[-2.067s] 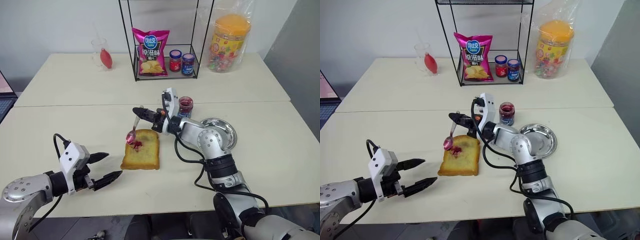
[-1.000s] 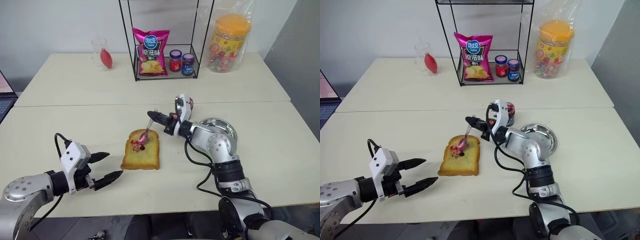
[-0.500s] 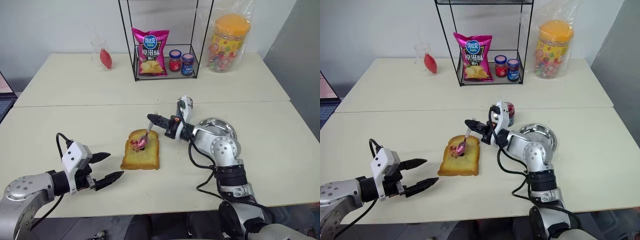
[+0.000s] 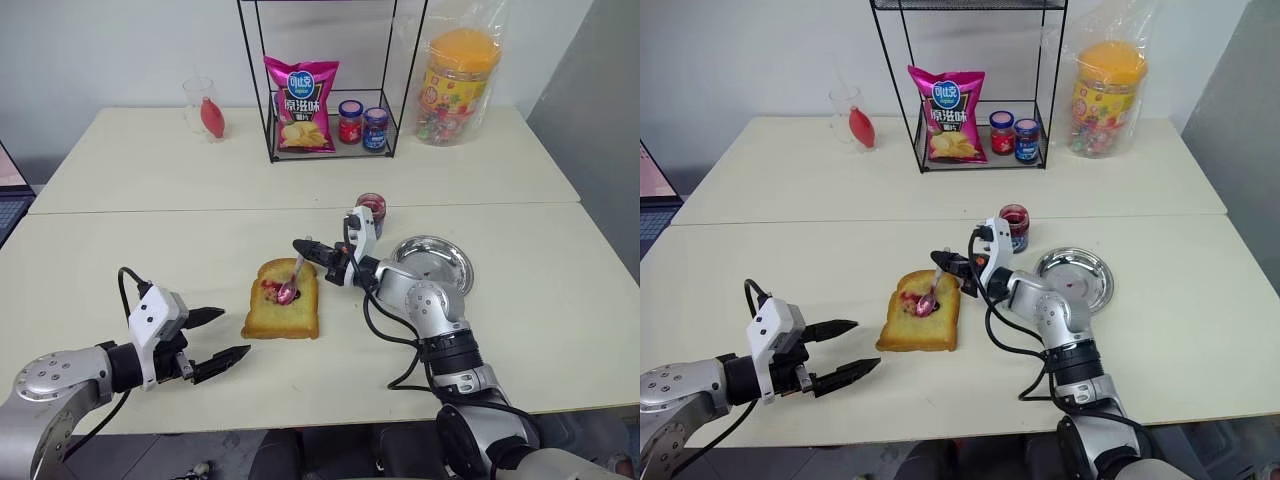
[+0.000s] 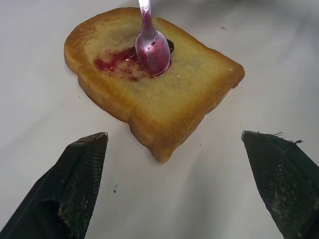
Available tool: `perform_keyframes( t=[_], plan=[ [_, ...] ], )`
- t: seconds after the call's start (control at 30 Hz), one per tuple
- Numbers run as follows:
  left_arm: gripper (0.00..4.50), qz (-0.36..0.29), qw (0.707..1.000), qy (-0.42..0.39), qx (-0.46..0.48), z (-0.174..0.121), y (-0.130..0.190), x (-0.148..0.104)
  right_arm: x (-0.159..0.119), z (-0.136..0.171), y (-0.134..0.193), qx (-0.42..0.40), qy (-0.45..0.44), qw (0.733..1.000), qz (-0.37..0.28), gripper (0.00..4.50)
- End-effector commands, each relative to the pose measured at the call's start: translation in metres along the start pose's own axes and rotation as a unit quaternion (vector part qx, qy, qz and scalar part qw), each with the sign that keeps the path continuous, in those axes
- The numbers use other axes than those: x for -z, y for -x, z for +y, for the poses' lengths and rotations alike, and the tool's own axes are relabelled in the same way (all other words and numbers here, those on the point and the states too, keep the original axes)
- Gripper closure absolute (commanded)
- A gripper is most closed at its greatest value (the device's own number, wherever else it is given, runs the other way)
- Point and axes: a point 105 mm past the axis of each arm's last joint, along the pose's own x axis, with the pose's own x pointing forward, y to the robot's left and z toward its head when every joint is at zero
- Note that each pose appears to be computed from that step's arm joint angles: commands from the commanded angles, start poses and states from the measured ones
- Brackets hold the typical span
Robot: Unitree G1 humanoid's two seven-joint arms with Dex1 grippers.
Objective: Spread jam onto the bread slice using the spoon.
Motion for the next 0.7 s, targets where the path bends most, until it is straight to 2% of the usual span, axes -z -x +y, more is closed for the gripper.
perform_keyframes(
  t=[0.03,0.2,0.37,0.5,0.7],
  plan=[
    [0.0,-0.005,1.0,-0.027,0.014,-0.003,-0.002,-0.008,-0.012,-0.005,-0.005,0.013,0.014,1.0,-0.018,4.47],
    [0.0,-0.005,0.999,-0.031,0.02,-0.004,-0.005,-0.006,-0.04,0.014,-0.014,-0.022,-0.011,0.998,-0.056,4.47],
    [0.0,-0.007,0.999,-0.028,0.017,-0.003,-0.004,-0.006,-0.053,0.031,-0.013,-0.052,-0.032,0.996,-0.07,4.47],
    [0.0,-0.02,1.0,-0.014,-0.003,0.003,0.0,-0.008,-0.064,0.052,-0.003,-0.09,-0.037,0.992,-0.076,4.47],
    [0.0,-0.025,0.999,-0.01,-0.017,0.008,0.003,-0.009,-0.069,0.058,0.017,-0.102,-0.001,0.992,-0.075,4.47]
  ],
)
